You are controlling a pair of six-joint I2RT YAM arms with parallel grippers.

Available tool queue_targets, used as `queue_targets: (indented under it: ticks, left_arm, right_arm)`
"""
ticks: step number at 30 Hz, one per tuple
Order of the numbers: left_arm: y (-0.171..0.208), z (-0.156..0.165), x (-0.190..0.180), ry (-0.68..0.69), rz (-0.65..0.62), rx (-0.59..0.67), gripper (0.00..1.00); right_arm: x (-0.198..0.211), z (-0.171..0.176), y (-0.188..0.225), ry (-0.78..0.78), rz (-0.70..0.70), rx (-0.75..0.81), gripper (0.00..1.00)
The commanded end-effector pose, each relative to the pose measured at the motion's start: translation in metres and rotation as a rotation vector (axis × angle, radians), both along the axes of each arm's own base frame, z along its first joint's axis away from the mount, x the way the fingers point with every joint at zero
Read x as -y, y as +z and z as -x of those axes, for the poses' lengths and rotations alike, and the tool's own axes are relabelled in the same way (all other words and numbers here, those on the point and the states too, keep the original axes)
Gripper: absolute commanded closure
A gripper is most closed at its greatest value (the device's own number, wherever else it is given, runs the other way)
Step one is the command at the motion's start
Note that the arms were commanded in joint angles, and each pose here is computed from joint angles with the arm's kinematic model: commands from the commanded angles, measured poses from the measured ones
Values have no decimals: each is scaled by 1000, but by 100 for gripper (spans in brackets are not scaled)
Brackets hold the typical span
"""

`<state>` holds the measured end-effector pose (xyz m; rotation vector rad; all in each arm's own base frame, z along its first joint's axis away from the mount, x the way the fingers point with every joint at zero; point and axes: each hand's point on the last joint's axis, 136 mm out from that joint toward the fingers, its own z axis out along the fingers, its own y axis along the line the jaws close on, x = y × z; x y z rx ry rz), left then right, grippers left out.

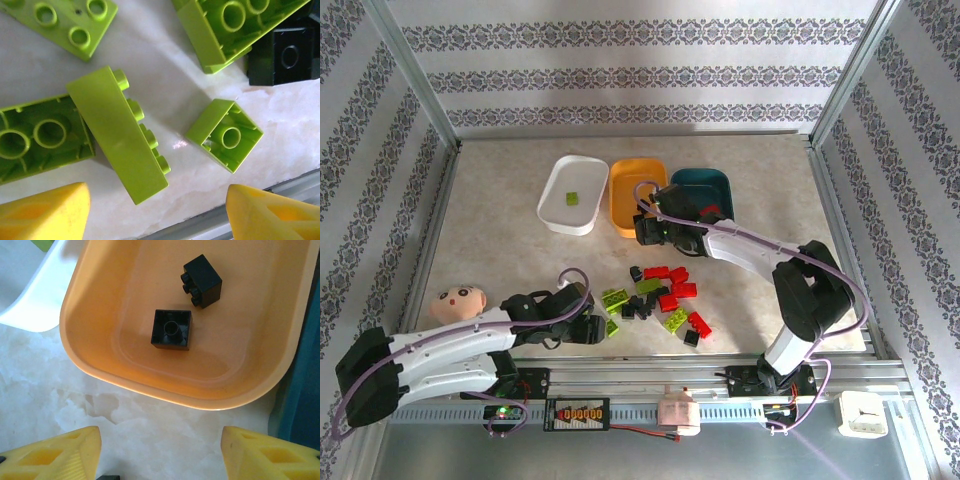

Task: Sort the legos into containers by color
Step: Pick up the lego from the middle-left of the table, then place the lego in the container.

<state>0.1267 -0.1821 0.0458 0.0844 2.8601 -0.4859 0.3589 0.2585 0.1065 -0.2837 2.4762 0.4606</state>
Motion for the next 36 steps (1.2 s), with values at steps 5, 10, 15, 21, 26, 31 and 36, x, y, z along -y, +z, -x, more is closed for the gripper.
queue_targets:
  ticks: [5, 10, 15, 21, 26, 31, 36]
  left_arm:
    - [-10, -13, -1, 36, -28, 27, 29]
    - [-10, -35, -5, 48, -54, 64, 40]
    - [-24, -41, -19, 41, -125, 34, 48]
    - [-9, -46, -1, 6, -47, 53, 69]
    - [23, -49, 16, 18, 72, 83, 83]
    - [74, -93, 10, 63, 100, 219, 86]
    - [119, -182, -13, 191, 121, 371, 86]
  right_arm:
    - [5, 0, 17, -20, -40, 43, 36]
    - [7, 2, 16, -21, -39, 42, 35]
    - [12, 5, 20, -24, -36, 57, 35]
    - [18, 5, 21, -40, -36, 62, 35]
    - [24, 8, 22, -50, -36, 70, 36]
    - [30, 18, 23, -54, -55, 75, 35]
    - [29, 33, 23, -26, -73, 64, 35]
